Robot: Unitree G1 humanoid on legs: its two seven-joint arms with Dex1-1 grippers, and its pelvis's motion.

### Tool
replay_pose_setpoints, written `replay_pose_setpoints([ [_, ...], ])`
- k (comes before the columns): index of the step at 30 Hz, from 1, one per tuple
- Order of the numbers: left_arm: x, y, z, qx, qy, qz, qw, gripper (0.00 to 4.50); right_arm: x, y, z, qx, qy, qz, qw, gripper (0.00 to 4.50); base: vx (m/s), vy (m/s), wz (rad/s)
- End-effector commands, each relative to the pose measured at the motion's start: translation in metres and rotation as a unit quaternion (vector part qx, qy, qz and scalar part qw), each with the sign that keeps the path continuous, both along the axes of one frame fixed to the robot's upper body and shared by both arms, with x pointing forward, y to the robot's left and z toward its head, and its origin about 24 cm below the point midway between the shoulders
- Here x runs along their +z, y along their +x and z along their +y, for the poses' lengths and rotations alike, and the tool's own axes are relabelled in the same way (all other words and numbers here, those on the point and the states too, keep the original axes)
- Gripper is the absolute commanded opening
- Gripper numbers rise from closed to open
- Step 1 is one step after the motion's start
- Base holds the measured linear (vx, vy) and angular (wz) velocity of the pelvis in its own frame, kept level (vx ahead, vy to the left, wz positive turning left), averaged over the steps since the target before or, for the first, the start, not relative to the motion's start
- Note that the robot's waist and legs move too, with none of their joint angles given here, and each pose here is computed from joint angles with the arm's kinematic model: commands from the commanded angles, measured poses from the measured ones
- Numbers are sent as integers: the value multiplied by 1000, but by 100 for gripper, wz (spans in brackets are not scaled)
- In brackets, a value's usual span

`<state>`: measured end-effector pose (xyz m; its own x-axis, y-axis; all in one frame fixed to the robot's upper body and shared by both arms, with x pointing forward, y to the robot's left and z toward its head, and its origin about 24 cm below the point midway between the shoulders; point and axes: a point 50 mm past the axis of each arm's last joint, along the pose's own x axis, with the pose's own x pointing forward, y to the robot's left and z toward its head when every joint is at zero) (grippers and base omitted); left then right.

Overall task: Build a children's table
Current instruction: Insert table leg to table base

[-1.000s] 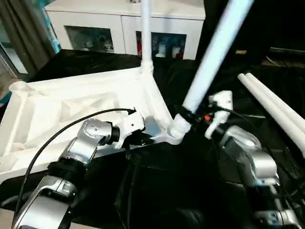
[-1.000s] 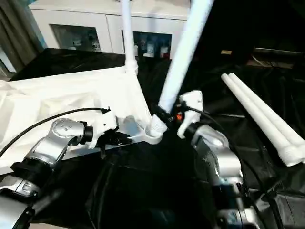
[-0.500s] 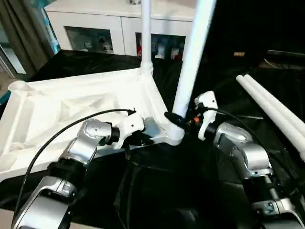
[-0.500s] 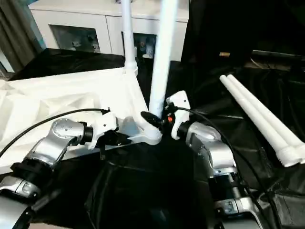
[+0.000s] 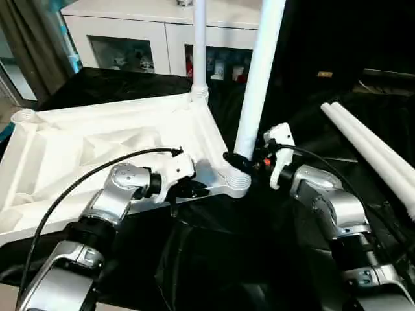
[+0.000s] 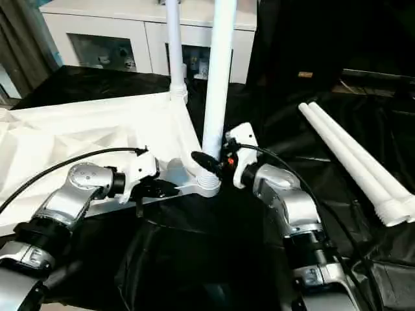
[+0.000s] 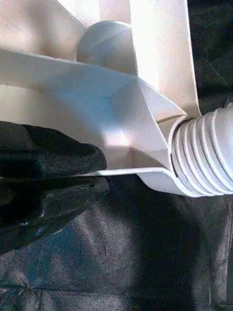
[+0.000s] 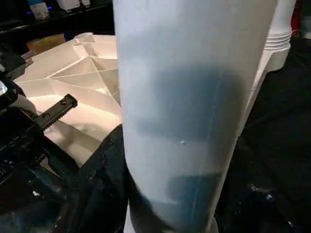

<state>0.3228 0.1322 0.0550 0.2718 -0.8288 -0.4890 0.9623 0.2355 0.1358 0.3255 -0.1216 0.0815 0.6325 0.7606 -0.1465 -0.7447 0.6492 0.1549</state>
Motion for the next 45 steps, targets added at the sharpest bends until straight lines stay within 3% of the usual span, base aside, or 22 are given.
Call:
replay_pose_setpoints([
  [1, -1, -2, 2, 13, -42, 5, 999, 0, -11, -1, 0, 2, -16, 25, 1000, 188, 0, 0, 0],
  [8, -3, -3, 4, 11, -28, 6, 1000, 0, -16, -1, -3, -7, 6, 42, 999, 188, 0, 0, 0],
  [14, -4, -4, 7, 9, -12, 6, 1000, 0, -24, -4, -16, -47, 55, 54, 996, 188, 0, 0, 0],
  [17, -4, -2, 9, 11, -6, 3, 1000, 0, -30, -8, -22, -74, 93, 53, 991, 188, 0, 0, 0],
  [23, -3, 1, 10, 14, 0, 0, 1000, 0, -42, -18, -23, -91, 120, 49, 987, 188, 0, 0, 0],
  [28, -2, 3, 11, 18, 5, -4, 1000, 0, -47, -27, -19, -79, 103, 19, 991, 188, 0, 0, 0],
  [35, -1, 5, 12, 15, 11, -7, 1000, 0, -45, -31, -10, -36, 30, -24, 999, 188, 0, 0, 0],
  [45, -2, 3, 12, 4, 15, -6, 1000, 0, -42, -23, -2, 22, -8, -16, 1000, 188, 0, 0, 0],
])
